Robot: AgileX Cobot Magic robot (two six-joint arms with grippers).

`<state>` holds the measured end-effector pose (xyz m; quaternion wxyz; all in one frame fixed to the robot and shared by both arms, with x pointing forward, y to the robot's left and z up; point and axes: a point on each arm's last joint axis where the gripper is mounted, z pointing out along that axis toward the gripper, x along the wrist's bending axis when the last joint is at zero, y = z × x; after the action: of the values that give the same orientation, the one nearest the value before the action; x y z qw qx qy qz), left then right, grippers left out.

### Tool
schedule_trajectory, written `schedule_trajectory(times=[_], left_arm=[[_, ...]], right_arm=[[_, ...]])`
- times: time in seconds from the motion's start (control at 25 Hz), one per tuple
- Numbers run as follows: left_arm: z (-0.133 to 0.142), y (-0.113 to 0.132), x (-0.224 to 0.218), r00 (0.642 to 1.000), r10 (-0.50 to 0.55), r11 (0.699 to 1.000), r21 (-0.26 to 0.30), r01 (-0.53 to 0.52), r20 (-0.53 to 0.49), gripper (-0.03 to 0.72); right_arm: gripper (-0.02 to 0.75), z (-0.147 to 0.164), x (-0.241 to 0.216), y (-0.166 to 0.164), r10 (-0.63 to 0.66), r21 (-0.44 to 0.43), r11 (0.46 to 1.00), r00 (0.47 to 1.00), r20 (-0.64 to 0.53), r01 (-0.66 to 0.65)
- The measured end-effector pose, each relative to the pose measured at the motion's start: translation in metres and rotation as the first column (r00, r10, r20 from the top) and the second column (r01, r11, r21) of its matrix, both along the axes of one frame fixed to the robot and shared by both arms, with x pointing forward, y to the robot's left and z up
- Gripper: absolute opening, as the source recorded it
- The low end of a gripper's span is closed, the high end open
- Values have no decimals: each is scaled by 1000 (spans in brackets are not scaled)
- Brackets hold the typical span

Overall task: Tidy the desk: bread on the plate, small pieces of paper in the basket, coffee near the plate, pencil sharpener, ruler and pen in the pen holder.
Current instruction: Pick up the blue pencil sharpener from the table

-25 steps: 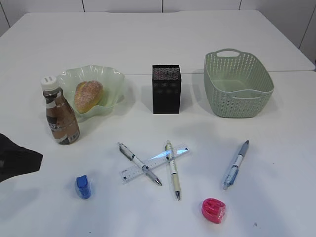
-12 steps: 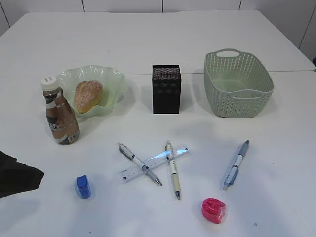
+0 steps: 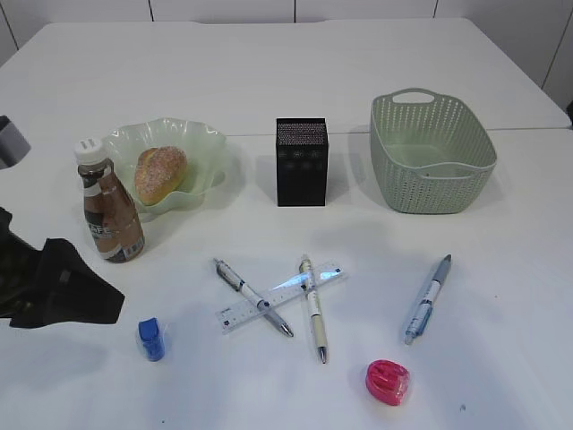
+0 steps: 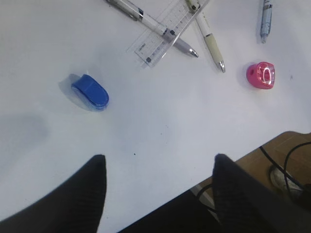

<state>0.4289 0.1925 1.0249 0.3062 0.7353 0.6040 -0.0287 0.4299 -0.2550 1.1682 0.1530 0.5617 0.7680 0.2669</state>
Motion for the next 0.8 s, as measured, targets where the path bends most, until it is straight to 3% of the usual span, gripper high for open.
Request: schedule_trajectory(times=[0.32, 0.48, 0.64, 0.8], left_arm=[[-6, -4, 10, 998, 43, 999, -11, -44, -52, 470], [-3, -8, 13, 995, 88, 993, -73, -91, -43, 456], [-6, -11, 15, 979, 161, 976, -127, -177, -124, 443], [-20, -11, 21, 946, 245, 961, -79, -267, -214, 414]], right_arm=[[493, 0, 0, 0, 0, 3, 1000, 1000, 3, 0], [493, 0, 0, 1, 1, 9, 1000, 1000, 2, -1], [493, 1, 0, 2, 4, 23, 1000, 1000, 0, -4], [493, 1, 0, 3, 6, 31, 999, 1000, -1, -6]])
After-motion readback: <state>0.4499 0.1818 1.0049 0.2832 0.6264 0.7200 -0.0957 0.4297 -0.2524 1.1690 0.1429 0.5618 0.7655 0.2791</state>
